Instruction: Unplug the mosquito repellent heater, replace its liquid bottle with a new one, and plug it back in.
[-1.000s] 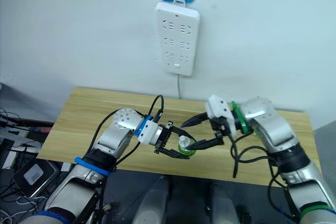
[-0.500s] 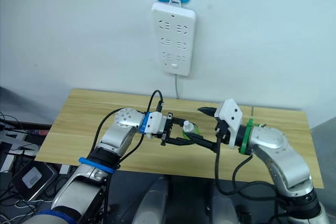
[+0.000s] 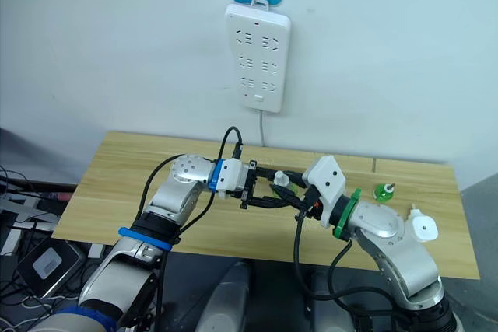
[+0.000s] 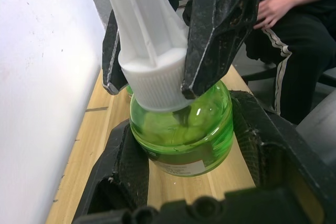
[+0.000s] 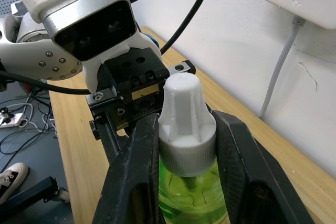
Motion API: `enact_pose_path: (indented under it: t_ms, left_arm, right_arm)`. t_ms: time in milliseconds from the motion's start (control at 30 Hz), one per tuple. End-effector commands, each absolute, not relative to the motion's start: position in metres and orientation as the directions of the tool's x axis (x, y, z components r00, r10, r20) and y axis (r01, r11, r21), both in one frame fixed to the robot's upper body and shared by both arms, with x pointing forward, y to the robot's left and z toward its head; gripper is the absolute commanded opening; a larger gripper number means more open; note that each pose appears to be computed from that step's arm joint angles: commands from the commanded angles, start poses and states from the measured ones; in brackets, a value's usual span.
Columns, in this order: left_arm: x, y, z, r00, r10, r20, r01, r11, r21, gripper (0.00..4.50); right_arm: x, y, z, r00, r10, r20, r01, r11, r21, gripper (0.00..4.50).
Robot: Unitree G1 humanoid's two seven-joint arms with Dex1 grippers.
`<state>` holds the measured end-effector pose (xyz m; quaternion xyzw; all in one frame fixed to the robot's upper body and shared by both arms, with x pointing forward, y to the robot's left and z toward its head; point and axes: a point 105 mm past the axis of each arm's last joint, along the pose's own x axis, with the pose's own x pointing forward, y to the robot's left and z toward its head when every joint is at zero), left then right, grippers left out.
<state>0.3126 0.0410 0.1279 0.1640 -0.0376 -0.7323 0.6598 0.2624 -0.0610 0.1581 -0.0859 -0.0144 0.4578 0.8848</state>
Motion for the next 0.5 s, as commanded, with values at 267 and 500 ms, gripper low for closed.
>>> enact_pose_path:
  t_ms: [267, 500]
  left_arm:
    - [0.288, 0.044, 0.124, -0.193, -0.953, -0.232, 0.914, -0.261, 0.311, 2.18]
    - [0.253, 0.053, 0.111, -0.368, -0.868, -0.334, 0.844, -0.462, 0.272, 2.18]
  right_arm:
    - [0.241, -0.033, 0.180, 0.231, 0.973, -0.028, -0.949, 0.219, -0.227, 1.09]
    - [0.246, -0.022, 0.170, -0.199, 0.962, -0.187, -0.940, -0.241, -0.240, 1.09]
